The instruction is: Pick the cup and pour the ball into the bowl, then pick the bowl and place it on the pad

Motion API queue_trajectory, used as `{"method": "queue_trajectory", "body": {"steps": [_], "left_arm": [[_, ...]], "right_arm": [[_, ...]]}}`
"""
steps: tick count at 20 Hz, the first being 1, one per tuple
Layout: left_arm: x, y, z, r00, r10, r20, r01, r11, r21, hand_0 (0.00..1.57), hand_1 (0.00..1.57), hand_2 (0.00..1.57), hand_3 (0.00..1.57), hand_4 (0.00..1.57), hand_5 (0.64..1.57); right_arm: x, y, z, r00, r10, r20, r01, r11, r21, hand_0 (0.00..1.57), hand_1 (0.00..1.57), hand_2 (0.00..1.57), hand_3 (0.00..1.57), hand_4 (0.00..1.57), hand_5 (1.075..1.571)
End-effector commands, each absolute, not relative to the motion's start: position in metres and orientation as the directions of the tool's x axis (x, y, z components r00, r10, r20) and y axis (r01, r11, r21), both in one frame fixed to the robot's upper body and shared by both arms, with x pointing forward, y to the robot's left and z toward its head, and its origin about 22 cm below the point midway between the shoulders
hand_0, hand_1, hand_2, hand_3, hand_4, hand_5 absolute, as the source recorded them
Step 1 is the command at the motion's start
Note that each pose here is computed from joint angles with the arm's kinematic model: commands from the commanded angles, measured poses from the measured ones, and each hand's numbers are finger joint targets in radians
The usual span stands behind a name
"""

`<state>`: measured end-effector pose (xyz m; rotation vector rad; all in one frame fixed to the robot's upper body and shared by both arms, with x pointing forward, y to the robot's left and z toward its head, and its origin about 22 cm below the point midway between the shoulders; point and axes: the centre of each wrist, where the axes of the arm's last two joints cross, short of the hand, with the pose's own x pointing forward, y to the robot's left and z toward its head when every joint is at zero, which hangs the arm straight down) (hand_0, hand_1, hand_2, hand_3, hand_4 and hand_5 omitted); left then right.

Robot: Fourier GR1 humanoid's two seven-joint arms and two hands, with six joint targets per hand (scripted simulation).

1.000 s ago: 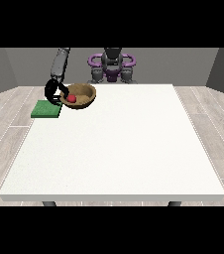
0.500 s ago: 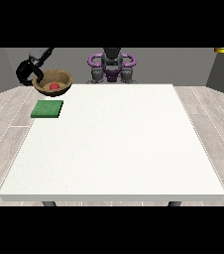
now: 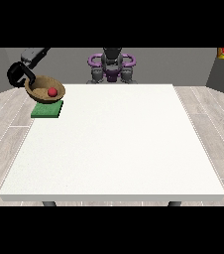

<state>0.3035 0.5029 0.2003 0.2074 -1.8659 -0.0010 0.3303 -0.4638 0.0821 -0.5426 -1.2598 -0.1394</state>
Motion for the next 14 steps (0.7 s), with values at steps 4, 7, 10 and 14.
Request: {"method": "queue_trajectory", "body": {"steps": [4, 7, 10, 14], "left_arm": [[0.302, 0.504, 0.213, -0.357, -0.161, 0.920, -0.115, 0.985, 0.127, 0.00, 0.00, 0.00, 0.00, 1.21, 1.553], [0.302, 0.512, 0.195, -0.353, -0.144, 0.925, -0.137, 0.985, 0.102, 0.00, 0.00, 0.00, 0.00, 1.21, 1.555], [0.305, 0.508, 0.216, -0.370, -0.158, 0.915, -0.151, 0.983, 0.109, 0.00, 0.00, 0.00, 0.00, 1.20, 1.557], [0.291, 0.517, 0.240, -0.360, -0.163, 0.918, -0.128, 0.984, 0.125, 0.00, 0.00, 0.00, 0.00, 1.19, 1.561]], "right_arm": [[0.338, -0.446, 0.054, 0.268, 0.094, 0.959, 0.435, 0.876, -0.207, 1.57, 1.57, 1.57, 0.44, 1.06, 1.569], [0.356, -0.433, 0.077, 0.247, 0.077, 0.966, 0.423, 0.888, -0.179, 1.57, 1.57, 1.57, 0.53, 1.03, 1.571], [0.351, -0.449, 0.079, 0.241, 0.051, 0.969, 0.400, 0.905, -0.147, 1.57, 1.57, 1.57, 0.55, 1.02, 1.571], [0.322, -0.477, 0.051, 0.237, -0.045, 0.970, 0.530, 0.843, -0.090, 1.57, 1.57, 1.57, 0.88, 0.71, 1.571]]}}
